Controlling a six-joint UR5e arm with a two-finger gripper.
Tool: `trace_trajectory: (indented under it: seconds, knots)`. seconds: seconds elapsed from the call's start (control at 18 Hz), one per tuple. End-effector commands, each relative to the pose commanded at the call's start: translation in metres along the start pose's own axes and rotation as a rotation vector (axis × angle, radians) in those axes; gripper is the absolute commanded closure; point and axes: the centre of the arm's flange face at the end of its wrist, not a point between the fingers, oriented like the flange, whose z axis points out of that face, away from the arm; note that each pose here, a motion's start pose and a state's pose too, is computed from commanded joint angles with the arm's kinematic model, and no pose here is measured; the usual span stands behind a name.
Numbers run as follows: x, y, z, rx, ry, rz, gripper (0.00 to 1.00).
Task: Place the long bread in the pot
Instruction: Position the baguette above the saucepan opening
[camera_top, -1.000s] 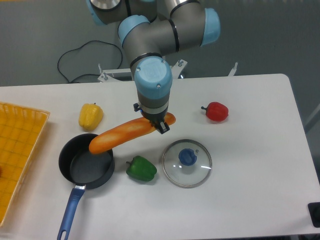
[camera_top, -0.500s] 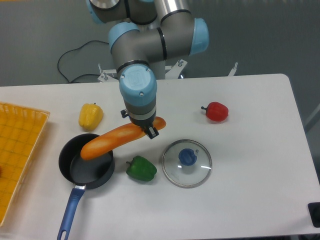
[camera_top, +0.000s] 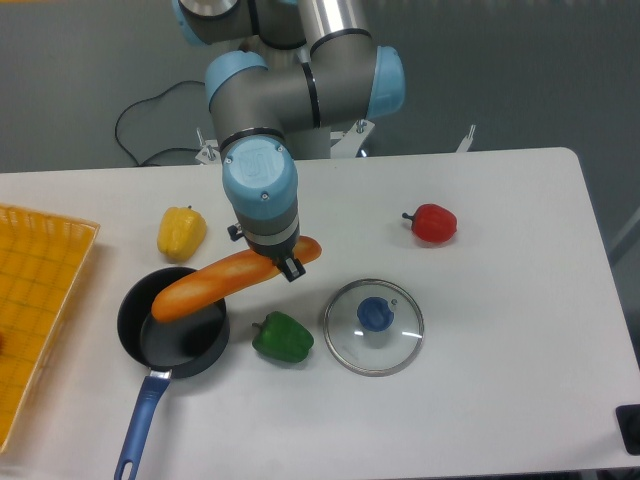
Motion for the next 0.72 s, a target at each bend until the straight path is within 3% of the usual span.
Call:
trace_trajectory:
  seconds: [0.72]
  knots:
    - [0.011,-0.021,0.015,-0.053,-0.001,0.023,1.0]
